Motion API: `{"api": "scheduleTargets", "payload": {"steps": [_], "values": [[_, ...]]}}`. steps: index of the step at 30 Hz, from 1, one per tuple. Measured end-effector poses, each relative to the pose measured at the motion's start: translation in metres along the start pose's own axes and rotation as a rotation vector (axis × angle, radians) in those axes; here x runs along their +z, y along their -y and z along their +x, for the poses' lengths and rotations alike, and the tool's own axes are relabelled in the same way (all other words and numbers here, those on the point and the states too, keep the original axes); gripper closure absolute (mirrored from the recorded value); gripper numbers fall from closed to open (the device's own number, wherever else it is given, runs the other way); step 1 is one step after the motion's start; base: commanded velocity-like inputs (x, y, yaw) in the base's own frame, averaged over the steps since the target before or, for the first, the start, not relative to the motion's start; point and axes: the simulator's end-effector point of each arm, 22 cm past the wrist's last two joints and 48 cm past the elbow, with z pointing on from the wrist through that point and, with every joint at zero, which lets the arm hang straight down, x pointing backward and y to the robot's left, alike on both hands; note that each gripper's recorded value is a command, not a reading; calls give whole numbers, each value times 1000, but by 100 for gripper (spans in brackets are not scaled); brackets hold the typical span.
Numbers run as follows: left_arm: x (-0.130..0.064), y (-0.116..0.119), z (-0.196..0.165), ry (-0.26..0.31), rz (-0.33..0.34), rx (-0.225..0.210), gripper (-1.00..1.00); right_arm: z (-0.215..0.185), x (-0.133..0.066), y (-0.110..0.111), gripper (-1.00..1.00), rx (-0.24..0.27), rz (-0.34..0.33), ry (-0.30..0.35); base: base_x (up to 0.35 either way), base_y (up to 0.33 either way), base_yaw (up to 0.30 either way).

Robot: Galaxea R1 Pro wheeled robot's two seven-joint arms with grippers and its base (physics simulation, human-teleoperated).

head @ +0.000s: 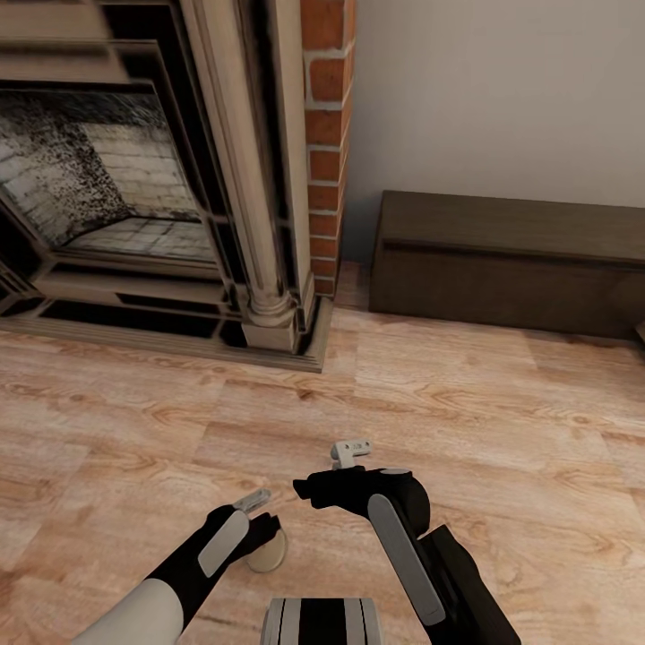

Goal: Place each of the two pumpkins and all three candles from the living room inside a cabinet in the living room (use any cabinet), then make sure every cabinet is closed, and position the cauldron so it is next to a table in the living room.

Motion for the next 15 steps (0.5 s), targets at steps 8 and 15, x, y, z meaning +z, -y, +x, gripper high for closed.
{"api": "scheduleTargets", "payload": {"steps": [8,15], "values": [[0,7,-2,1,44,5,-100,0,0,0,-100,0,0,0,0,0,0],[0,7,-1,0,46,4,-100,0,0,0,-100,0,0,0,0,0,0]]}}
